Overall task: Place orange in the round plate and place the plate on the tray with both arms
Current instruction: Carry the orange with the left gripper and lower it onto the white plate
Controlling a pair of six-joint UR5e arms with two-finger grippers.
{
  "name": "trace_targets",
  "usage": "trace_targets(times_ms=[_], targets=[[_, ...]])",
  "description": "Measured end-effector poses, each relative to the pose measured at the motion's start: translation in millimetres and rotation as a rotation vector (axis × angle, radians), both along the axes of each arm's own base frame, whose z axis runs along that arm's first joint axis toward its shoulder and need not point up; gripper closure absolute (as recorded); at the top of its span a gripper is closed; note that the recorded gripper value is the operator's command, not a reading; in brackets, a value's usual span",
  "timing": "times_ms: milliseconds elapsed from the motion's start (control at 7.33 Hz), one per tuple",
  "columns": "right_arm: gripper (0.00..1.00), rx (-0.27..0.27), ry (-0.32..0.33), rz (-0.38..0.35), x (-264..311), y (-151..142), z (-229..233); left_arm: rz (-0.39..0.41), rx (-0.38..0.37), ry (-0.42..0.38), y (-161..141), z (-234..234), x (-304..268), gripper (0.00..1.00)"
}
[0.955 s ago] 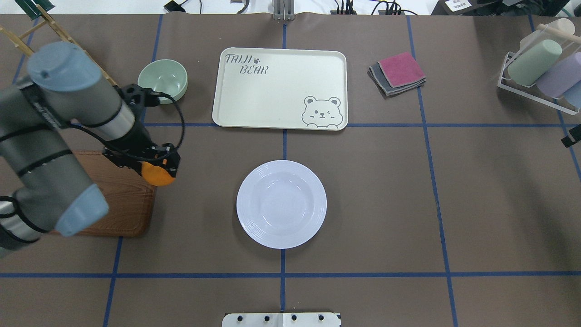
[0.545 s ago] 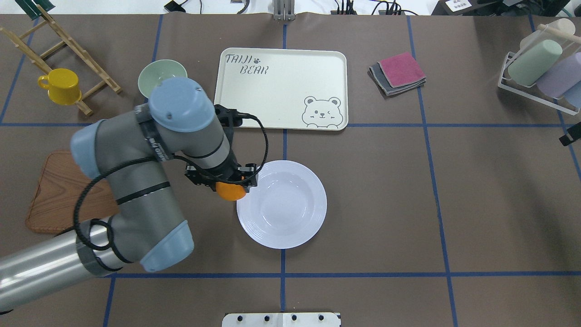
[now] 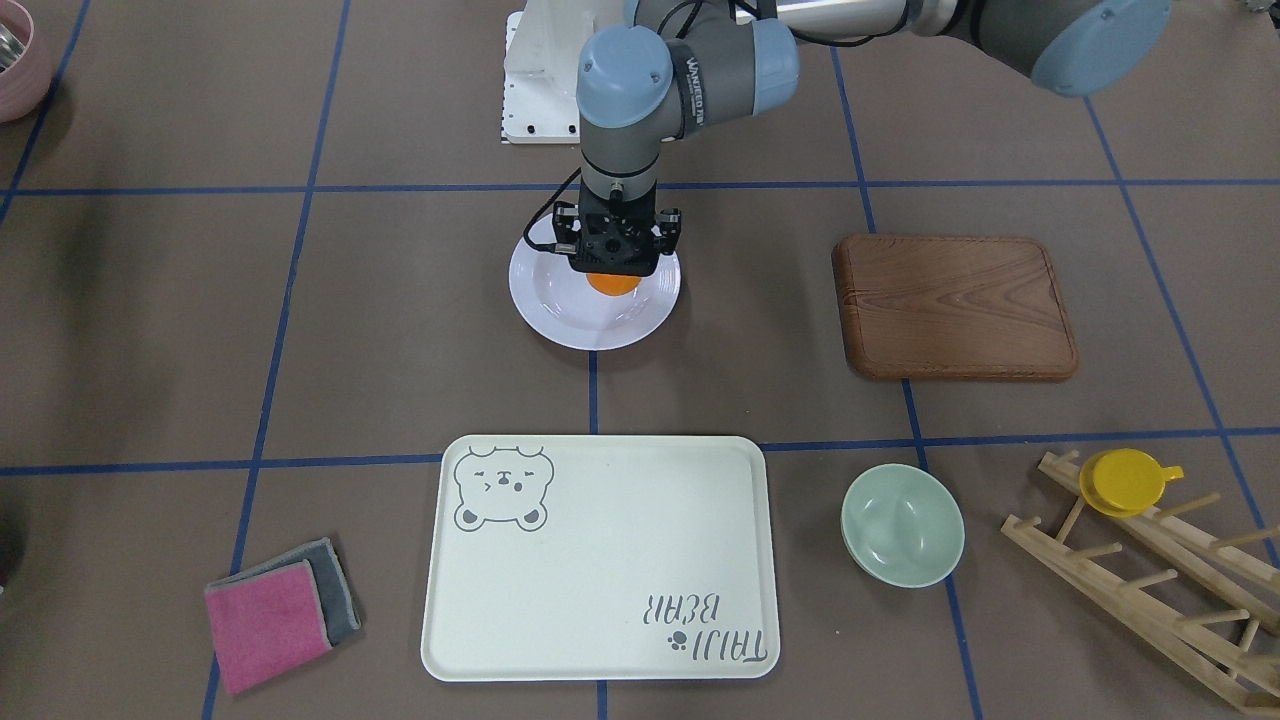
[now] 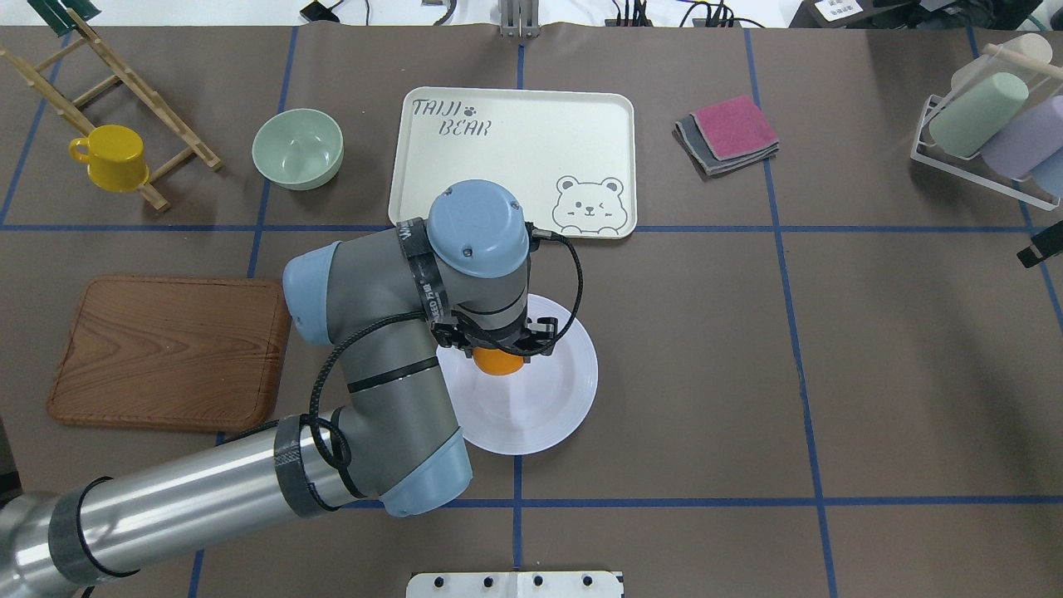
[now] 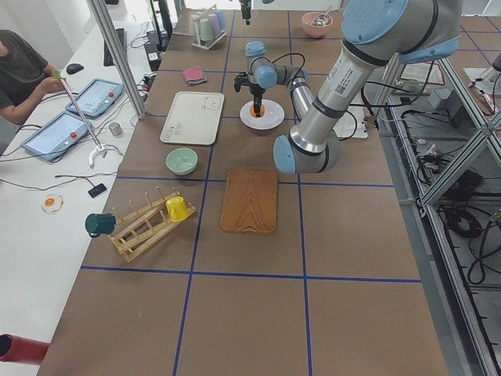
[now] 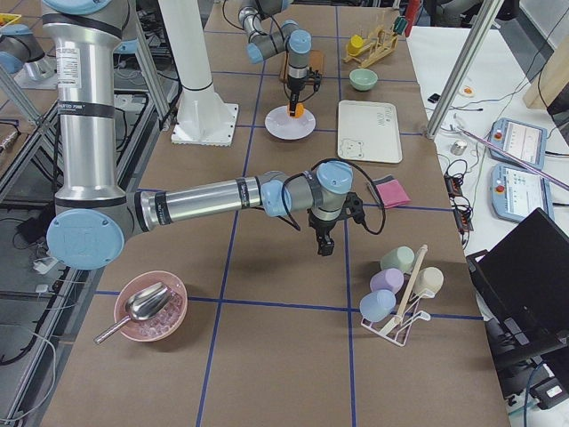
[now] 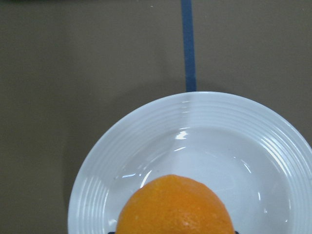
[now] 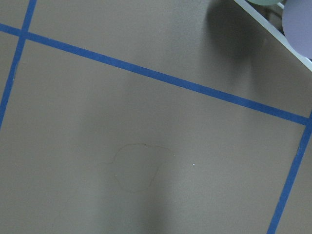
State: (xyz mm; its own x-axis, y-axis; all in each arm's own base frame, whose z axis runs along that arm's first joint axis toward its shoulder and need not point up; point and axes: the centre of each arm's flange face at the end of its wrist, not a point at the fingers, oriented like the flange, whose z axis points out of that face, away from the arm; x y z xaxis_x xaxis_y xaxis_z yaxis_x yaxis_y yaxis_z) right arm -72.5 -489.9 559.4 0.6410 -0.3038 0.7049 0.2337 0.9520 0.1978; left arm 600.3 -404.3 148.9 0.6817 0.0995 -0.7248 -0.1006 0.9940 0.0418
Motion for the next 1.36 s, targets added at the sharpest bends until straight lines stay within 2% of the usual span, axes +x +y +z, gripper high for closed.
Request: trace_targets(times_ms=[273, 409, 682, 818, 955, 1364], targets=[[0.00, 0.003, 0.000, -0.009, -4.4, 0.4, 0.5, 0.016, 0.001, -0.009, 7.7, 1.7, 12.4, 1.00], [0.00, 0.004, 0.000, -0.013, -6.6, 0.6, 0.6, 0.021, 0.002, -0.008, 9.4, 4.1, 16.8, 0.93], [0.00, 0.005, -0.001, -0.019, -9.3, 1.1, 0.2, 0.022, 0.006, -0.005, 8.6, 8.9, 23.3, 0.48], [0.00, 0.006, -0.002, -0.023, -10.7, 1.3, -0.1, 0.019, 0.010, -0.008, 8.1, 10.6, 24.8, 0.36], [0.00, 0.009, -0.002, -0.026, -12.5, 1.0, -1.0, 0.017, 0.017, -0.013, 9.9, 12.6, 27.2, 0.03], [0.00, 0.018, -0.006, -0.038, -22.0, -3.6, -7.8, 0.012, 0.042, -0.030, 20.2, 15.7, 36.7, 0.01]])
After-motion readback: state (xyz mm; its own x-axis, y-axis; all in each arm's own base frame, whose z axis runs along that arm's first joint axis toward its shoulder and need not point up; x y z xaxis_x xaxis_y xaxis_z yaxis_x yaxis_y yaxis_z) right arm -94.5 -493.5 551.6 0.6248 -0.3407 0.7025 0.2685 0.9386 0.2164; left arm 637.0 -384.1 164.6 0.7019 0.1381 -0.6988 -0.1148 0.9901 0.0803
